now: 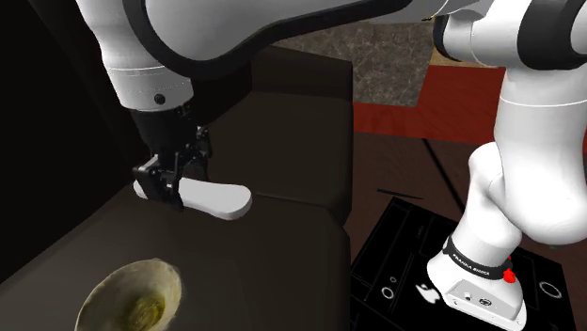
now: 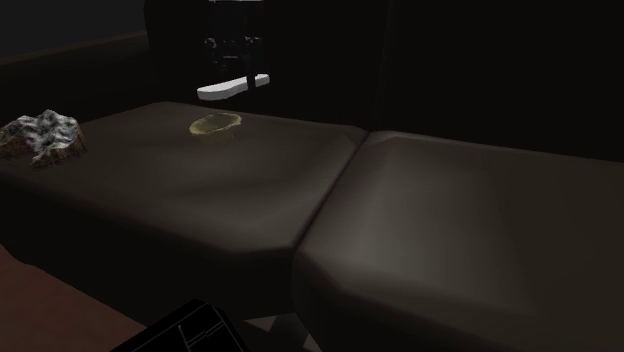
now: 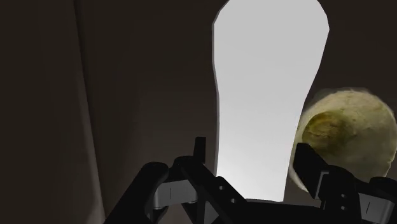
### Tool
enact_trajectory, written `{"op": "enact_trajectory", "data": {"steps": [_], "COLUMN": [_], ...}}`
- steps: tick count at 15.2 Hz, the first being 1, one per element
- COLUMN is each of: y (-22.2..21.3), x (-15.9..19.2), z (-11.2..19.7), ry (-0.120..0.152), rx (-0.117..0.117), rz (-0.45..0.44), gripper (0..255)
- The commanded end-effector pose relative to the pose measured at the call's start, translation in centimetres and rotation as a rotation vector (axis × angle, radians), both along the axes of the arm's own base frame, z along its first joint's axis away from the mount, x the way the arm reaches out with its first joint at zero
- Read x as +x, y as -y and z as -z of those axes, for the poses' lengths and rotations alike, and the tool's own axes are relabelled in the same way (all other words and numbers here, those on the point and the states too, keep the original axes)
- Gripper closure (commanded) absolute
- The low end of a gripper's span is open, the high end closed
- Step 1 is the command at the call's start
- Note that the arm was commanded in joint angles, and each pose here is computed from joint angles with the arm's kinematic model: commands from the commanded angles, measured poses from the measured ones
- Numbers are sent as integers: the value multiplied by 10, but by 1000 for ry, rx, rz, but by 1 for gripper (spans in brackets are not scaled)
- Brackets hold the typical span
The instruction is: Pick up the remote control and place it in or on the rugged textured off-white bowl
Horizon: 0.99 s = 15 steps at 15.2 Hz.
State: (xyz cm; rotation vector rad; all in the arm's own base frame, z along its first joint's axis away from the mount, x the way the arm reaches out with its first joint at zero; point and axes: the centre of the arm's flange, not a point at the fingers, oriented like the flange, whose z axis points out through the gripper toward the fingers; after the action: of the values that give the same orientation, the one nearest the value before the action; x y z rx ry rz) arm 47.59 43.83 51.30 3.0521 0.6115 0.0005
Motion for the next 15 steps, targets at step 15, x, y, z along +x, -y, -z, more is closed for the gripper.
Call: {"op": "enact_trajectory", "data": {"steps": [15], "y": [-141], "x": [-37], "z": [25], "ry": [0], "rx": [0], "rz": [2], "gripper": [255]}}
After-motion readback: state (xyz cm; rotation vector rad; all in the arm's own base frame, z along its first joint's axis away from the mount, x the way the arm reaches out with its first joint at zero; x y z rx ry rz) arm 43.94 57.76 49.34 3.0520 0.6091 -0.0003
